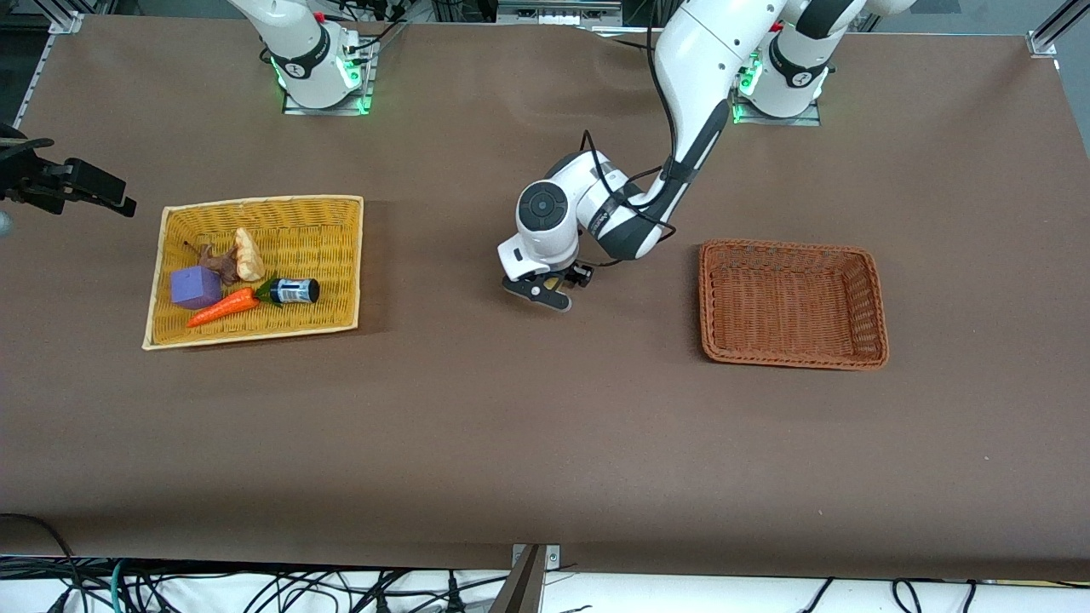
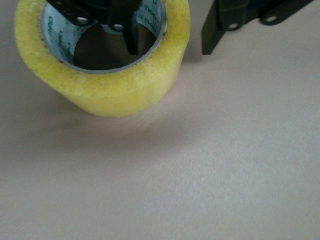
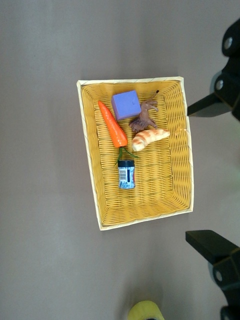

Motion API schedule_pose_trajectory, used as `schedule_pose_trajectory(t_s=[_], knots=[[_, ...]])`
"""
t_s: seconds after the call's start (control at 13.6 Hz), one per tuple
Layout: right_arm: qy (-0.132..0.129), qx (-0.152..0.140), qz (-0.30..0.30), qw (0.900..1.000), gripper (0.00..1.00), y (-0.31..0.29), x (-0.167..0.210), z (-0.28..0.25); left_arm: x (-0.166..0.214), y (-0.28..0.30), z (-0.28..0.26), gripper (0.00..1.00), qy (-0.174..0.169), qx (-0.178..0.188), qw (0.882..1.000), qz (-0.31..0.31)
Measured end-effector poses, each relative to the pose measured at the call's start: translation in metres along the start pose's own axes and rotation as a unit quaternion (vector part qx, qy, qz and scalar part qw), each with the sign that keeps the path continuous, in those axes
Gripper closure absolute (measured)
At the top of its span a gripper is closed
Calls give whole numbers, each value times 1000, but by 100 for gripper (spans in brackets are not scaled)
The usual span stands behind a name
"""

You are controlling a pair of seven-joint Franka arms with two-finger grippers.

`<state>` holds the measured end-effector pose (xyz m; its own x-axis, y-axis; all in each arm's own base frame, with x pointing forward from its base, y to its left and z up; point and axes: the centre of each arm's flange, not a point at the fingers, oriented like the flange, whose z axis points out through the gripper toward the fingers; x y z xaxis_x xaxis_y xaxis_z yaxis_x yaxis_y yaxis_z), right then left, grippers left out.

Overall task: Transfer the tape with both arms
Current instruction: 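Carry the tape with the left gripper over the brown basket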

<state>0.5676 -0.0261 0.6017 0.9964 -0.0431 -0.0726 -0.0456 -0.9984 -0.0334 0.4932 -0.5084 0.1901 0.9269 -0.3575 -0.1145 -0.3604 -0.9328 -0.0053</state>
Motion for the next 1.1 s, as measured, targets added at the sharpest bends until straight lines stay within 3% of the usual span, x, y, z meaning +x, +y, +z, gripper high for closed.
schedule_pose_trajectory(t_s=[0.22,0.51,0.88,1.1], knots=[[-5,0,1,1000,0,1,3,6,2,2,-5,77,5,-2,1000,1],[-7,0,0,1000,0,0,5,8,6,3,-22,78,15,-6,1000,1],[-8,-1,-10,1000,0,-11,8,10,11,-21,-117,78,49,-9,998,-43],[-8,-1,-9,1000,0,-11,8,10,14,-79,-147,78,18,11,995,-98]])
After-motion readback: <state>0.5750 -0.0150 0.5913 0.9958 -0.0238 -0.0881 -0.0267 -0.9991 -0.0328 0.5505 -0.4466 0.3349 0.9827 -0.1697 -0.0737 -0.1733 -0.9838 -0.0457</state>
